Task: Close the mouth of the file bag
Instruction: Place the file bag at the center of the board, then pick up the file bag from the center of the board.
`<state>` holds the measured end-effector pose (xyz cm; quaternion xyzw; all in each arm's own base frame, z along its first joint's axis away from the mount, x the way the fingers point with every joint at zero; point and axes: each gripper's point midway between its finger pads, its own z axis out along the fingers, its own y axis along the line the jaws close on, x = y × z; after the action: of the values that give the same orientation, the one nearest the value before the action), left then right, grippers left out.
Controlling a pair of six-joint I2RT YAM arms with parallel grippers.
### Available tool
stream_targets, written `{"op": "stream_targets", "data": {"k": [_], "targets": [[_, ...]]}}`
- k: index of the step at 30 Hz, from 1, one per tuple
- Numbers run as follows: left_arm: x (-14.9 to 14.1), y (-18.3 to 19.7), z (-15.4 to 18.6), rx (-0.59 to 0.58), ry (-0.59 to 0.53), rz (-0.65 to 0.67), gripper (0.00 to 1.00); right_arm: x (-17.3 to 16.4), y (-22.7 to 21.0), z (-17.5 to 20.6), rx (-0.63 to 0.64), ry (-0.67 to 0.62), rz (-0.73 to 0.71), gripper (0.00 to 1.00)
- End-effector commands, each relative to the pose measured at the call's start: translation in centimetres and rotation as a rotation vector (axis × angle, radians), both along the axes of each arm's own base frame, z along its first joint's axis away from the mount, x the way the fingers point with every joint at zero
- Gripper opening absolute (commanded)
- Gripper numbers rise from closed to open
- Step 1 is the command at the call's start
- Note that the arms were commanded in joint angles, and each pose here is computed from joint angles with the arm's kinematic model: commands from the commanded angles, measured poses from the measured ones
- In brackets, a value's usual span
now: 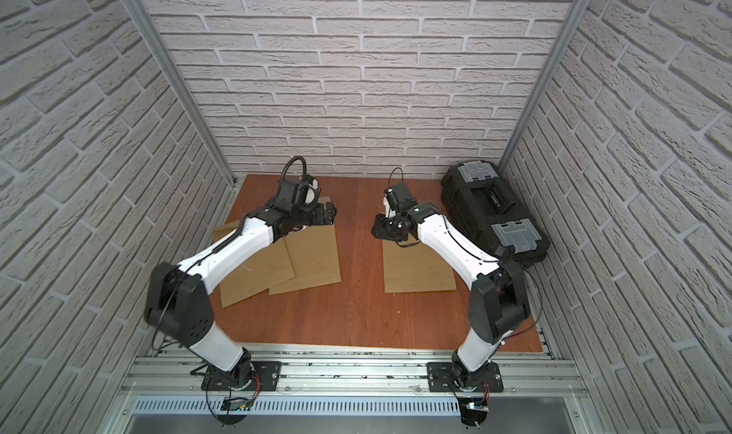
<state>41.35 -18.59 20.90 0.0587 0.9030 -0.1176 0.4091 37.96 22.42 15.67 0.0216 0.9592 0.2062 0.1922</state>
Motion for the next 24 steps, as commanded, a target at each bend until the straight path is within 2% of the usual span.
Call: {"op": "stream_targets", "data": {"k": [1, 2, 4, 6, 7, 10, 13, 20, 24], "targets": [[-1.3, 6.8, -2.0, 0.267, -0.036, 0.159, 0.98, 1.1, 4.7, -1.7, 0.052, -0.008, 0.006, 0.44], [-1.6, 8.1, -2.2, 0.214, -0.027, 0.200, 0.98, 1.2, 5.6, -2.5, 0.055, 0.003, 0.009, 0.44], [-1.9, 10.4, -3.1, -0.016, 0.029, 0.267, 0.98, 1.1, 8.1, -4.6, 0.064, 0.042, 0.025, 0.44], [-1.8, 10.8, -4.0, -0.258, 0.072, 0.236, 0.98, 0.8, 10.2, -6.7, 0.062, 0.090, 0.040, 0.44], [-1.8, 10.6, -4.7, -0.324, 0.102, 0.224, 0.93, 0.8, 11.0, -7.6, 0.064, 0.111, 0.042, 0.44], [-2.4, 8.7, -7.6, -0.285, 0.216, 0.159, 0.84, 1.1, 12.7, -9.4, 0.082, 0.157, 0.037, 0.44], [-2.9, 8.0, -10.2, -0.210, 0.287, 0.165, 0.80, 1.7, 13.2, -10.7, 0.065, 0.186, 0.030, 0.42], [-3.7, 8.4, -14.8, -0.192, 0.392, 0.230, 0.71, 1.8, 12.8, -12.9, 0.006, 0.236, 0.007, 0.44], [-4.3, 7.5, -17.0, -0.207, 0.435, 0.237, 0.61, 1.8, 13.7, -13.7, 0.055, 0.263, 0.024, 0.44]]}}
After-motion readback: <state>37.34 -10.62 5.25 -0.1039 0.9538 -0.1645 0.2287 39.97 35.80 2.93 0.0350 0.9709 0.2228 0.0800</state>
